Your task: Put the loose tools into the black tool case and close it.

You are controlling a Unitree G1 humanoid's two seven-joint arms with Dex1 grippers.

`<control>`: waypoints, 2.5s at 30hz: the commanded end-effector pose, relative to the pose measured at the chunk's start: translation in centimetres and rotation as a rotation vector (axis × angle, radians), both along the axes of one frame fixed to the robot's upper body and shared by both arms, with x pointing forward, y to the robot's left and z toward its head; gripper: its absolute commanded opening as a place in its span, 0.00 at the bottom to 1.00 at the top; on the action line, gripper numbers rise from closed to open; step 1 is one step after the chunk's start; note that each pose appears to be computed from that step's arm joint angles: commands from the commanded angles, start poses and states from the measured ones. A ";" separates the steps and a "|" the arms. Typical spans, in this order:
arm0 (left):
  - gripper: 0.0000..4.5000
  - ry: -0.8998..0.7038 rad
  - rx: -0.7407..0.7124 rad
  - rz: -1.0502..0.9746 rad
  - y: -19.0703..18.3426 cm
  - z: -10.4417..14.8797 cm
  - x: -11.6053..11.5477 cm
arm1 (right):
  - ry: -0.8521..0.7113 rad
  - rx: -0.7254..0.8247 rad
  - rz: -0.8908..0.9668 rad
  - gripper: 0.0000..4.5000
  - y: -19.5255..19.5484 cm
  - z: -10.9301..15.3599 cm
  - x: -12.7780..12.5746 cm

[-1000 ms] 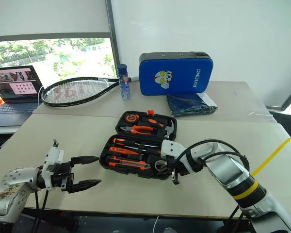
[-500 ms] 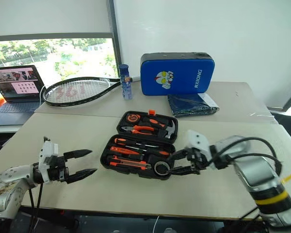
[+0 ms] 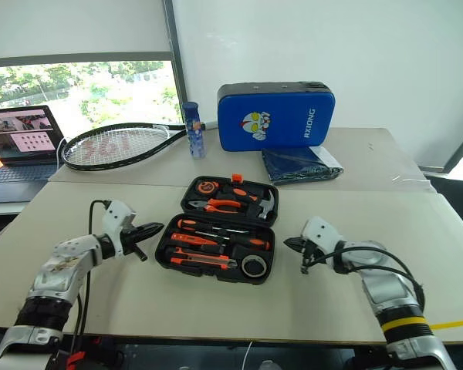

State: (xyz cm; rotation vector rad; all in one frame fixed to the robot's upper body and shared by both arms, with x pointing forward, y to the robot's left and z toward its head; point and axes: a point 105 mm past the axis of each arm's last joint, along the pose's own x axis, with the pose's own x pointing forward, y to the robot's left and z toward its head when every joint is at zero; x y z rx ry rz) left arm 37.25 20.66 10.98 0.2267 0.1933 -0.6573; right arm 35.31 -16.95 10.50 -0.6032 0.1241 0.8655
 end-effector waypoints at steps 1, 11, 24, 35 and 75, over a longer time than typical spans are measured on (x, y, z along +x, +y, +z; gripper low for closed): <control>0.00 0.036 0.000 -0.078 -1.8 -0.2 -0.4 | -0.062 0.011 0.001 0.00 1.0 1.0 0.6; 0.00 0.113 0.002 -0.292 -4.5 -1.4 -4.1 | -0.024 0.029 0.097 0.00 3.8 0.9 -1.2; 0.00 0.174 0.038 -0.238 -2.3 -2.5 -7.5 | 0.051 0.009 0.098 0.00 4.1 -0.3 -4.5; 0.50 0.351 -0.082 -0.022 2.0 1.1 -5.8 | 0.203 0.216 -0.005 0.42 0.2 4.4 -3.9; 0.16 0.574 -0.124 0.179 -3.0 2.8 2.6 | 0.765 0.210 -0.663 0.09 1.3 4.1 3.4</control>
